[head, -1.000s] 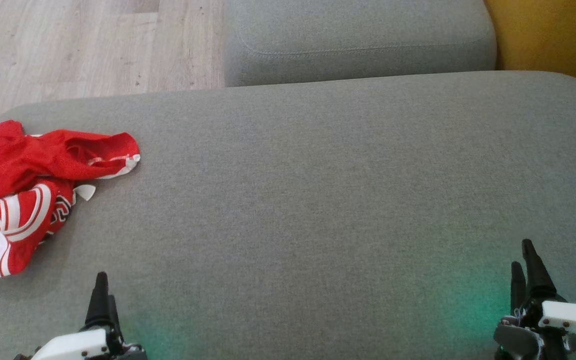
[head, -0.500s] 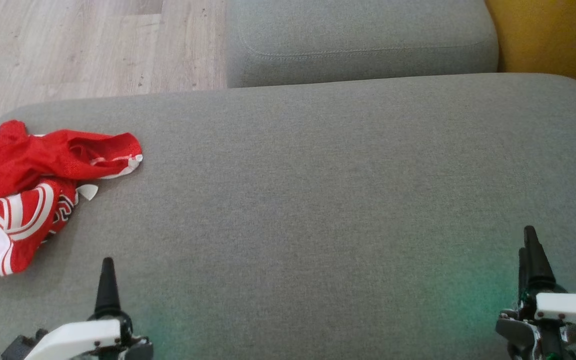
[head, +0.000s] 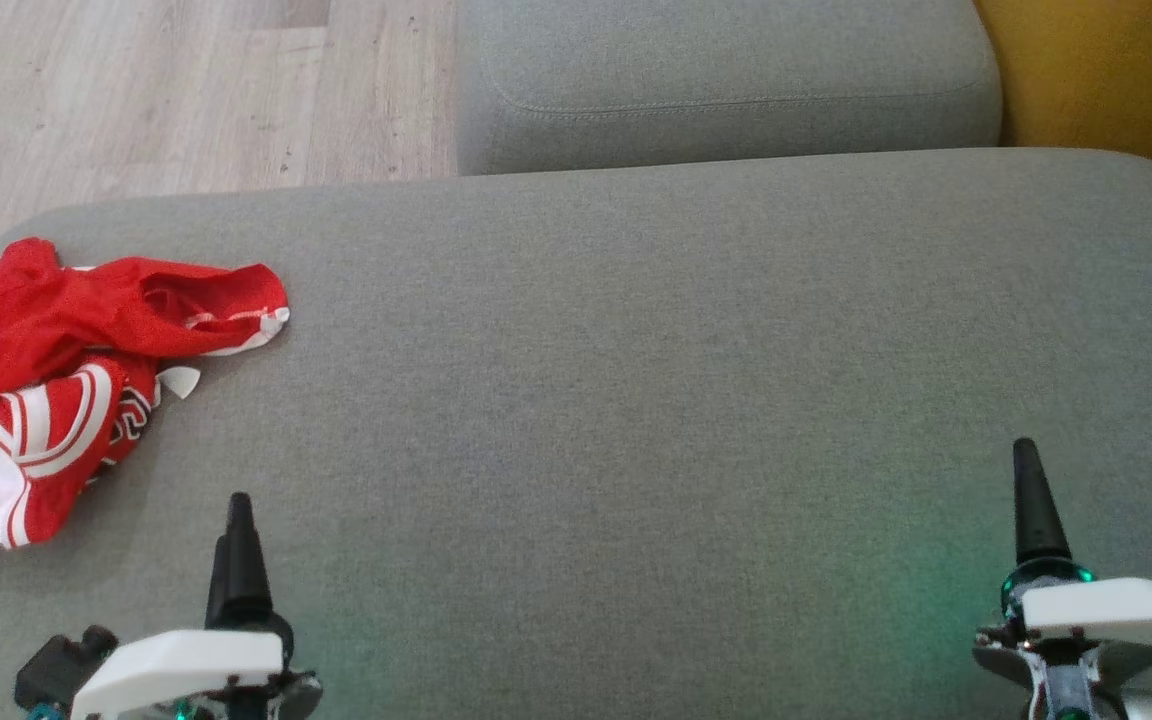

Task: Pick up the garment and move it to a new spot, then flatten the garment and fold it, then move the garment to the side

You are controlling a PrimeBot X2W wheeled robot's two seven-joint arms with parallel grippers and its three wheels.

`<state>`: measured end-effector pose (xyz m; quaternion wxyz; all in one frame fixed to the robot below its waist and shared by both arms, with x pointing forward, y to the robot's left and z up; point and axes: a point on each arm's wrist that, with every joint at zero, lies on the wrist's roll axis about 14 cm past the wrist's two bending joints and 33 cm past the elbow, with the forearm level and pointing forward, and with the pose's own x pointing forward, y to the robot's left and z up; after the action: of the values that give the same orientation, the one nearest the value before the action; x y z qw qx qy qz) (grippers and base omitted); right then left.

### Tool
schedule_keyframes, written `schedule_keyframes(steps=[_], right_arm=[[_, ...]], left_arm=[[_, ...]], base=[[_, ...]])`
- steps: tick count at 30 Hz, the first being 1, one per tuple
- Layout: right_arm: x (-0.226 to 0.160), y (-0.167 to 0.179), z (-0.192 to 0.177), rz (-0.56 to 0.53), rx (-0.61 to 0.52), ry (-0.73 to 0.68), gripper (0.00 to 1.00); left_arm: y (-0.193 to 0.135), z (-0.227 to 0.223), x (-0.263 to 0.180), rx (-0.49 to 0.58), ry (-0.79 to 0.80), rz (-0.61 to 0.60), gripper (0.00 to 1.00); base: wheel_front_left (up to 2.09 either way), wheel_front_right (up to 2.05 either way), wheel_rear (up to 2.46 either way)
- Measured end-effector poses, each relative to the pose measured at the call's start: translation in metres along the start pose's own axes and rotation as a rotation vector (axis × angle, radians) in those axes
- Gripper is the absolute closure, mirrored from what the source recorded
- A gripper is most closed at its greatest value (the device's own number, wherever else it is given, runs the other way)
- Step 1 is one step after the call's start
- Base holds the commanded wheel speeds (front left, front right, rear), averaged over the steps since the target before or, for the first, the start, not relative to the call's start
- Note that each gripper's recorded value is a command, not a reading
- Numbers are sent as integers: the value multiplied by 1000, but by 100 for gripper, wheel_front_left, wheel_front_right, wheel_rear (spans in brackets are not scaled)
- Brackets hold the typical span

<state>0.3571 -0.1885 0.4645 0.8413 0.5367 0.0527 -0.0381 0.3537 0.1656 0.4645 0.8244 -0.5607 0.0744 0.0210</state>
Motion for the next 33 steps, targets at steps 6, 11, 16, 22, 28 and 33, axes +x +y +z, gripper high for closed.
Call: schedule_keyframes(steps=[6, 11, 16, 22, 28, 33], right_arm=[[-2, 0, -9, 3, -91, 23, 0], [-2, 2, -11, 10, -145, 25, 0], [-2, 6, -17, 27, -229, 40, 0], [-2, 9, -19, 43, -308, 36, 0], [-5, 12, -26, 61, -390, 49, 0], [-7, 14, -29, 77, -455, 53, 0]], left_arm=[[-2, -7, -2, 116, 16, -5, 0], [-1, -10, -3, 208, 24, 0, 0], [5, -17, -9, 287, 34, 15, 0], [4, -20, -11, 365, 36, 12, 0], [4, -22, -13, 448, 33, 11, 0], [2, -21, -13, 510, 21, 1, 0]], base=[[0, 0, 0], [0, 0, 0], [0, 0, 0], [0, 0, 0], [0, 0, 0], [0, 0, 0]])
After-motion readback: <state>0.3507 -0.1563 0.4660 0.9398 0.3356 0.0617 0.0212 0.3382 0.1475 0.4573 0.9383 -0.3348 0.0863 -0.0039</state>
